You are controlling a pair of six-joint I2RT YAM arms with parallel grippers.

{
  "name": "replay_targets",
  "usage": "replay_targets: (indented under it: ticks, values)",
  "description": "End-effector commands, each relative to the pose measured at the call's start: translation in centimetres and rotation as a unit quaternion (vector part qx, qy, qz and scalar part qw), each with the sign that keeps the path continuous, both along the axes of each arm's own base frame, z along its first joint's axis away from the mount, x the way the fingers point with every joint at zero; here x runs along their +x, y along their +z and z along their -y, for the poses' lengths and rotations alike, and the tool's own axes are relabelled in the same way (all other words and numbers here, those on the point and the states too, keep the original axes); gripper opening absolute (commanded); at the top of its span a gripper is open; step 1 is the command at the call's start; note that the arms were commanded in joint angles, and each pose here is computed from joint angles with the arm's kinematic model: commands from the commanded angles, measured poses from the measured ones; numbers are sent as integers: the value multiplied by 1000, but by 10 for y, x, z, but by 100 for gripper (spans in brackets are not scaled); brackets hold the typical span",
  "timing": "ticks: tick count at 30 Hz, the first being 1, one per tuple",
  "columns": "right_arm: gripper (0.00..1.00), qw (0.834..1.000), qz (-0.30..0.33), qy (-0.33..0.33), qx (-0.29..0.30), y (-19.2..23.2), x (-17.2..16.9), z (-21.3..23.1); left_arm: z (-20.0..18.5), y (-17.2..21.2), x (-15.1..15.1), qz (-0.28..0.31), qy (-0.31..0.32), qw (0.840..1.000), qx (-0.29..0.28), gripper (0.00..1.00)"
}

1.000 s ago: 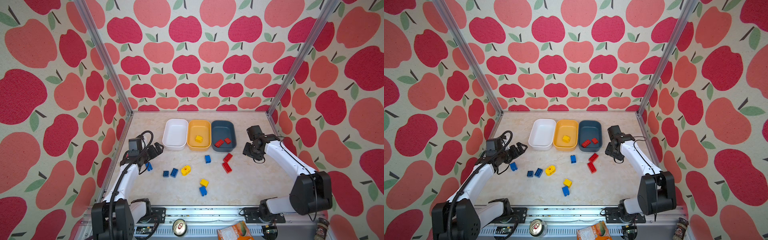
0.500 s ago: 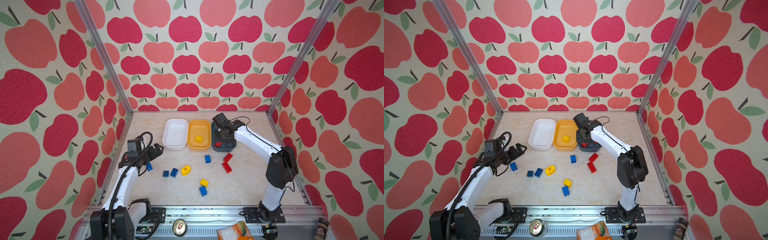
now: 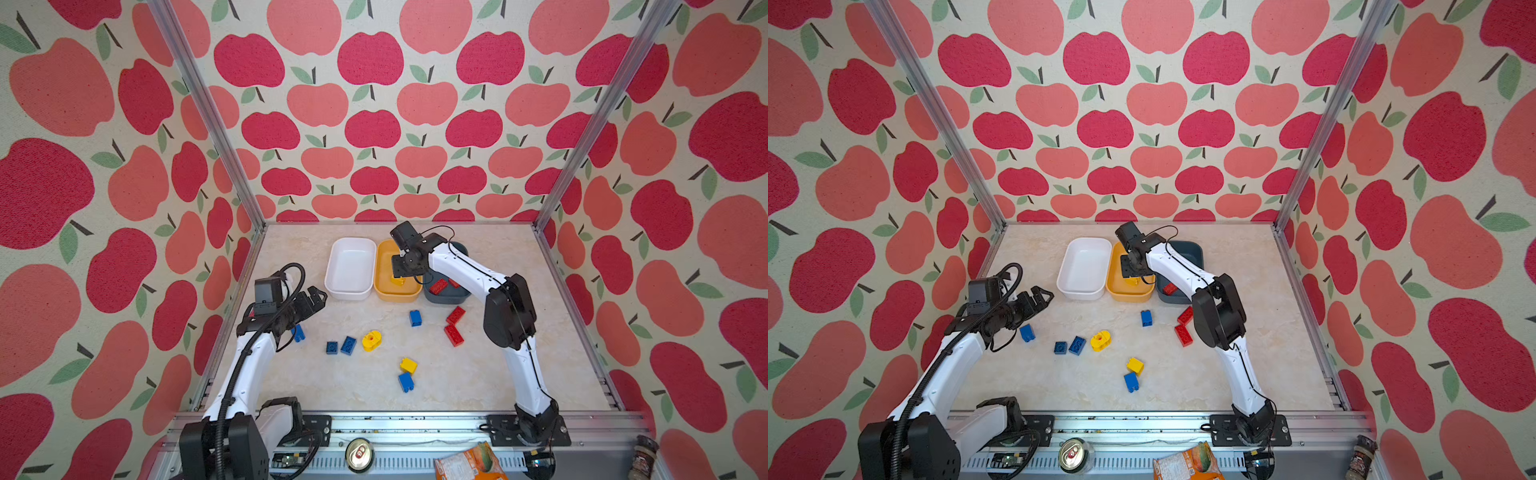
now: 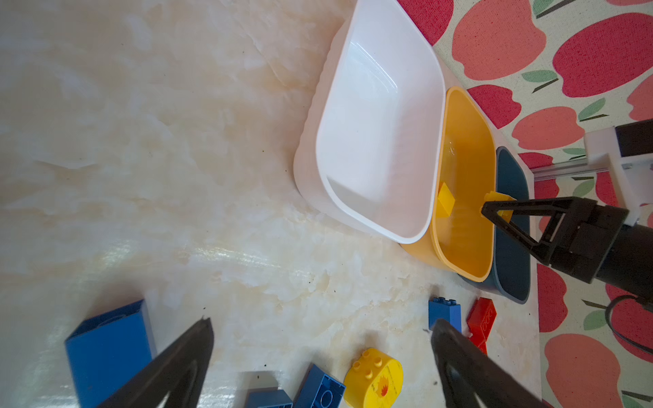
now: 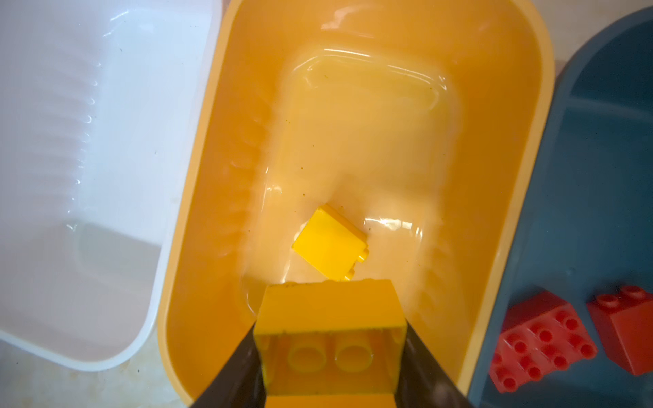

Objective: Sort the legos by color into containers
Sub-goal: 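Carry the yellow brick into the yellow container and open the right gripper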

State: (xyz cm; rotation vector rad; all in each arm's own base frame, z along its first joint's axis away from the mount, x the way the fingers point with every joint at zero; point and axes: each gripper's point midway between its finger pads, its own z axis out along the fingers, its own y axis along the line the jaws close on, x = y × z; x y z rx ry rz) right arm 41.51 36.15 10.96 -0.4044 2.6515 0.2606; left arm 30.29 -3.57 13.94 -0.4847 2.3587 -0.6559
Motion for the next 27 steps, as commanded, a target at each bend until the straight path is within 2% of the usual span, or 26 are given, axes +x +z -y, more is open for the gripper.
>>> replay_targets:
  ticks: [1,9,11,13,16,21,27]
  values:
    - [38,999,18,17,-23,1,14,-2,-2,8,0,8,2,1000,12,99]
    - [40,999,24,3,-33,-15,46,2,1,6,-1,3,1,1000,24,99]
    - [46,999,23,1,-29,-16,52,3,1,2,-3,-5,2,999,33,99]
    - [59,999,22,1,-26,-17,55,4,1,-2,-5,-15,4,999,43,99]
    - [71,999,23,5,-25,-14,56,5,0,-5,-9,-26,12,998,54,99]
    - [79,999,26,13,-17,-2,55,5,-4,-5,-16,-40,34,996,68,98]
    - [80,1000,20,22,3,19,43,6,-11,-6,-25,-62,61,993,80,97]
